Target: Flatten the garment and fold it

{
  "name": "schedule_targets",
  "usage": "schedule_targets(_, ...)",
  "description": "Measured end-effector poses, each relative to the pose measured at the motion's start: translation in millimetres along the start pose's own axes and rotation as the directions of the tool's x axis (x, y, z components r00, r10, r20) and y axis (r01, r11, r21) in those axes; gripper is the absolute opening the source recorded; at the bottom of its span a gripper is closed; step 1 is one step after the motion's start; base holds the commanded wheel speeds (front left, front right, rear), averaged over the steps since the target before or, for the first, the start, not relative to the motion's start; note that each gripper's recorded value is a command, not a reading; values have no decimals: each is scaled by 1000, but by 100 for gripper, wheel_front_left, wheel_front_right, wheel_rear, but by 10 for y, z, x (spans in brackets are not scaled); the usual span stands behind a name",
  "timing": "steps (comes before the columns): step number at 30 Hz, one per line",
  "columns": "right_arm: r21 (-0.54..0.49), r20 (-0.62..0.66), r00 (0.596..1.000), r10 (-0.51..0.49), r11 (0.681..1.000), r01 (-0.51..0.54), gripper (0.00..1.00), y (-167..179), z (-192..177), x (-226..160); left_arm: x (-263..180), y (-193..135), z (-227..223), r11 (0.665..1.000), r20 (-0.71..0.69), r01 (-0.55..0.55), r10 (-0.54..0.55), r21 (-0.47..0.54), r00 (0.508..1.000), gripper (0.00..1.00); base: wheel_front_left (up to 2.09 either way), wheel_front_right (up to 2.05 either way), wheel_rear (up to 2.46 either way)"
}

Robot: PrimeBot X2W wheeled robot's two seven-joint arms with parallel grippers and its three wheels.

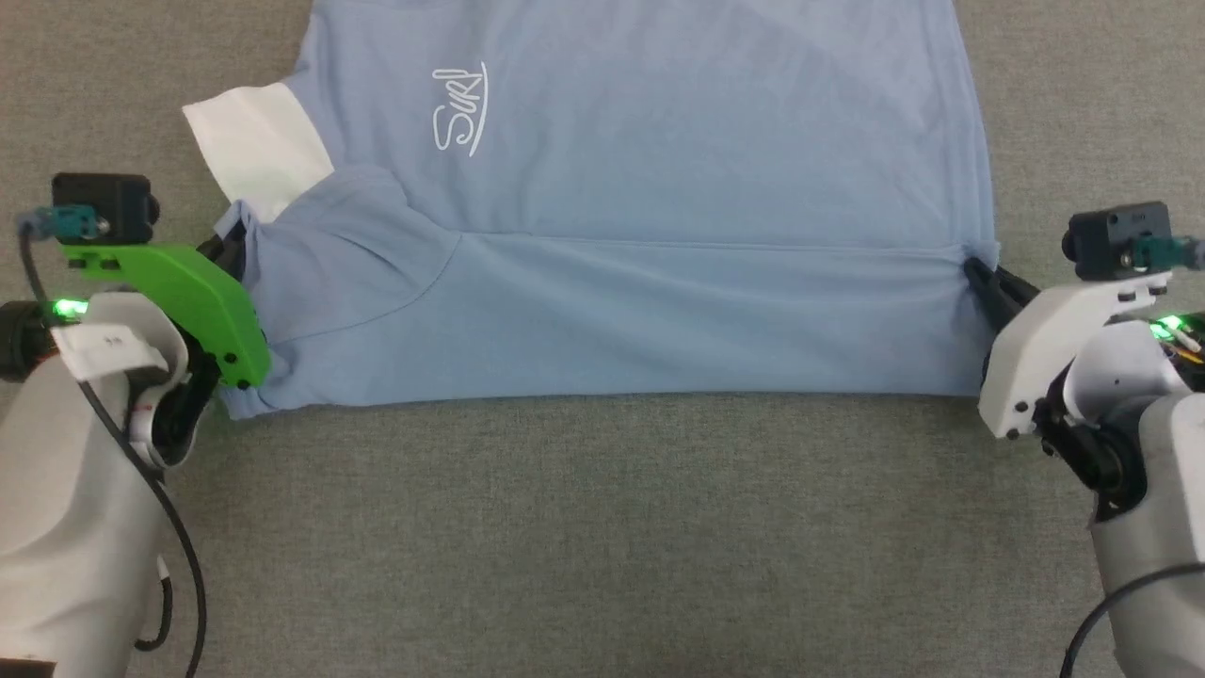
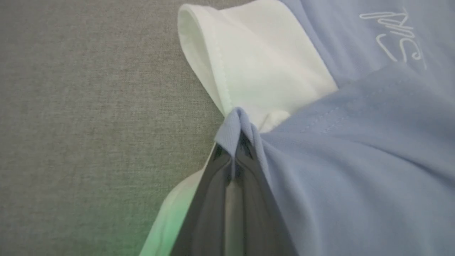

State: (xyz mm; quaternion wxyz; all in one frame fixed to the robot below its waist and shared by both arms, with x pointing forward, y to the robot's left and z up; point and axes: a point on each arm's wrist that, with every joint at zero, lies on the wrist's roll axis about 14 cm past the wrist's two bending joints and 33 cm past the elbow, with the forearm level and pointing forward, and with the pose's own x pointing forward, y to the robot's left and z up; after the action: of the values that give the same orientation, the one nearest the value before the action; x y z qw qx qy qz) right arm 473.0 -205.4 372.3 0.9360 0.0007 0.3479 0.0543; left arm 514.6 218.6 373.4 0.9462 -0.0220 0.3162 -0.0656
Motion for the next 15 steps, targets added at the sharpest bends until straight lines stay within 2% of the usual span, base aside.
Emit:
schedule_targets(1,8,-17,1000,0,1000,0,0,-2,1,-9,-6,-2,-1,1000,-10,3,-4,-20,1000,9,0,0,0)
schedule_targets(2,16,-28,1000,0,1000,0,6,-2,8,-22,-17,-5,15,999,-9,5,-6,-34,1000,42,0,0,0)
schedule_targets(3,19,-32,999,0,1000,0,44,0,17,-35,-30,-11,50,999,6,6,-5,-38,1000,100,0,0,0)
schedule_targets(4,24,-33,999,3,1000,-2,100,10,39,-53,-53,-23,110,999,38,7,-6,-41,999,100,0,0,0)
schedule_targets(9,60,85,996,-7,998,2,100,19,239,-209,-279,-34,368,999,272,-24,33,-35,962,100,0,0,0)
schedule_targets(12,87,208,978,-20,996,2,100,46,366,-365,-508,-44,556,998,437,-56,65,-34,897,100,0,0,0)
schedule_targets(15,109,296,955,-32,994,0,100,84,386,-526,-710,-65,552,995,512,-81,97,-54,853,100,0,0,0)
